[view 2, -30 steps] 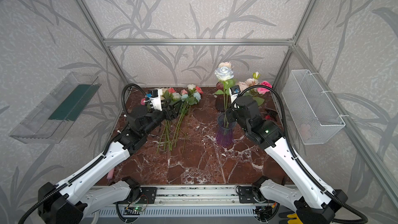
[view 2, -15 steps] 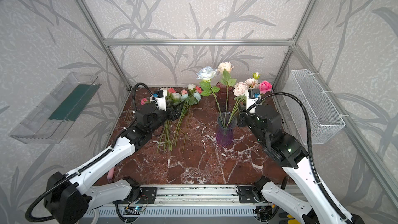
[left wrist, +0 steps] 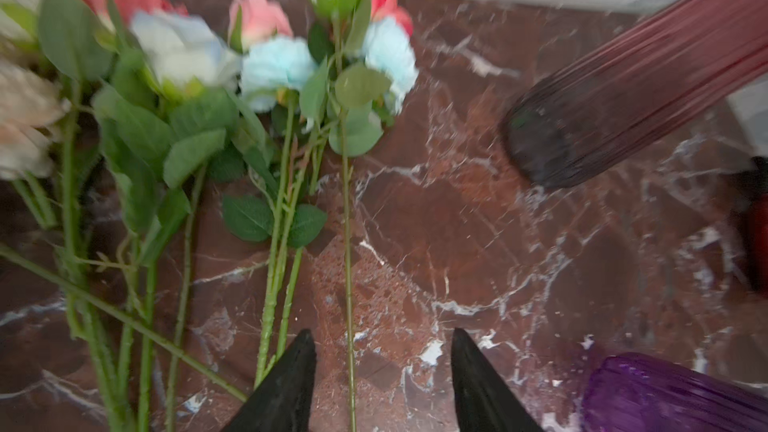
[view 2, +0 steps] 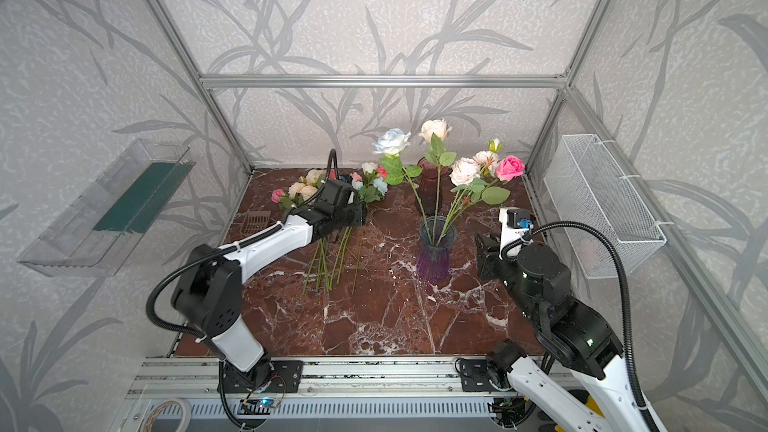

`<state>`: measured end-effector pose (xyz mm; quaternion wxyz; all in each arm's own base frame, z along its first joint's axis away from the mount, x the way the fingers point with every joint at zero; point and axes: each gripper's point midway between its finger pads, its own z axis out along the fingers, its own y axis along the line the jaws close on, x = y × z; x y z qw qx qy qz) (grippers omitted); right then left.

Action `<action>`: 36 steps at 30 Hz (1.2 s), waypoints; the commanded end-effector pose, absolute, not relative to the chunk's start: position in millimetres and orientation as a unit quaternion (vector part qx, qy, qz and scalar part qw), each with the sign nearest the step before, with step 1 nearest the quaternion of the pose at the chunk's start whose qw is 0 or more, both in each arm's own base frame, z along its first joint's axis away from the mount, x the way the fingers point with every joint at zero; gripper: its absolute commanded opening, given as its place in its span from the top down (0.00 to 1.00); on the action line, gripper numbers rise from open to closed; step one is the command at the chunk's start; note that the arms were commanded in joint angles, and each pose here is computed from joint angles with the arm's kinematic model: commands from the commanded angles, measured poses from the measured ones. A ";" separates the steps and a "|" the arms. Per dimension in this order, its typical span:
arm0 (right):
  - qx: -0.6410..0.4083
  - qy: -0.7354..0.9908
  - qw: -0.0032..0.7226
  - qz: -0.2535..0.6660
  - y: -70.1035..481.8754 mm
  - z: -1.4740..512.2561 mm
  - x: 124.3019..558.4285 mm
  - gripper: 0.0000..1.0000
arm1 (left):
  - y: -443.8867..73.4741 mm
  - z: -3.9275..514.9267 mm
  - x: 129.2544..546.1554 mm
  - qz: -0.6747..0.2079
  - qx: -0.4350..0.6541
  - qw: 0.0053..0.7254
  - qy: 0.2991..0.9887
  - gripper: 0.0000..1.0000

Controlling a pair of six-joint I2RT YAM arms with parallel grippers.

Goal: Arrange the flowers into the vase
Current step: 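Open the right gripper and withdraw it while left lowers onto a white rose stem, then close the left gripper on the white rose stem and lift it upright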

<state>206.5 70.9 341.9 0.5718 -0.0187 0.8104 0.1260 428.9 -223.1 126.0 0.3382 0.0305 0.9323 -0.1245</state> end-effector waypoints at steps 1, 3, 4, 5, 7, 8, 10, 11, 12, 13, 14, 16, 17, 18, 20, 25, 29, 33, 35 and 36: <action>-0.002 0.829 0.546 0.120 63.2 315.8 198.2 0.60 | -215.5 78.4 406.5 -0.083 0.040 0.222 0.971 0.47; 0.004 0.835 0.536 0.126 64.5 304.5 197.2 0.59 | -216.7 56.1 403.8 -0.071 0.053 0.187 0.978 0.50; 0.004 0.837 0.532 0.132 66.7 299.6 197.2 0.59 | -214.5 47.4 402.4 -0.062 0.054 0.176 0.981 0.51; 0.001 0.839 0.528 0.136 69.5 295.3 197.5 0.59 | -213.9 39.9 401.2 -0.058 0.060 0.168 0.982 0.51; 0.001 0.840 0.526 0.135 70.1 290.1 198.4 0.58 | -217.9 30.2 398.6 -0.059 0.075 0.158 0.983 0.50; 0.001 0.840 0.526 0.135 70.4 287.8 199.0 0.58 | -219.8 26.1 398.0 -0.061 0.080 0.154 0.983 0.51; 0.001 0.839 0.527 0.138 71.3 285.5 199.4 0.58 | -221.8 18.8 396.2 -0.057 0.084 0.144 0.984 0.56; 0.000 0.838 0.527 0.139 72.0 285.3 199.4 0.58 | -223.3 16.4 396.1 -0.057 0.087 0.141 0.985 0.60; -0.001 0.837 0.528 0.140 72.4 286.3 199.3 0.58 | -224.6 15.1 395.8 -0.057 0.089 0.138 0.985 0.65; -0.005 0.837 0.530 0.138 72.1 287.6 199.1 0.58 | -225.0 14.1 395.5 -0.055 0.091 0.138 0.985 0.70; -0.007 0.836 0.533 0.132 70.4 289.9 199.1 0.58 | -224.9 14.2 395.4 -0.052 0.093 0.139 0.985 0.77; -0.006 0.834 0.538 0.125 66.7 294.3 197.9 0.56 | -222.5 16.9 396.4 -0.044 0.094 0.145 0.984 0.86; -0.010 0.832 0.540 0.125 66.7 295.7 197.4 0.56 | -221.1 21.2 397.6 -0.042 0.094 0.151 0.983 0.89; -0.010 0.830 0.543 0.126 66.5 297.1 197.1 0.55 | -221.1 25.6 398.3 -0.042 0.093 0.157 0.982 0.92; -0.011 0.830 0.544 0.123 65.4 298.9 196.6 0.54 | -222.1 38.6 400.8 -0.050 0.090 0.173 0.979 0.98; -0.031 0.823 0.552 0.130 67.6 310.4 191.8 0.52 | -225.0 73.8 404.8 -0.070 0.081 0.216 0.970 1.00; -0.031 0.825 0.548 0.133 66.3 314.0 187.9 0.52 | -222.7 103.8 407.6 -0.080 0.074 0.255 0.961 1.00; -0.029 0.824 0.545 0.153 69.9 317.3 184.5 0.52 | -217.8 144.1 408.1 -0.096 0.063 0.318 0.941 1.00; -0.030 0.821 0.544 0.169 75.0 321.0 183.9 0.52 | -211.3 169.0 406.5 -0.104 0.049 0.356 0.927 1.00; -0.030 0.820 0.543 0.178 77.7 322.4 184.0 0.53 | -209.0 181.0 404.8 -0.111 0.047 0.376 0.919 1.00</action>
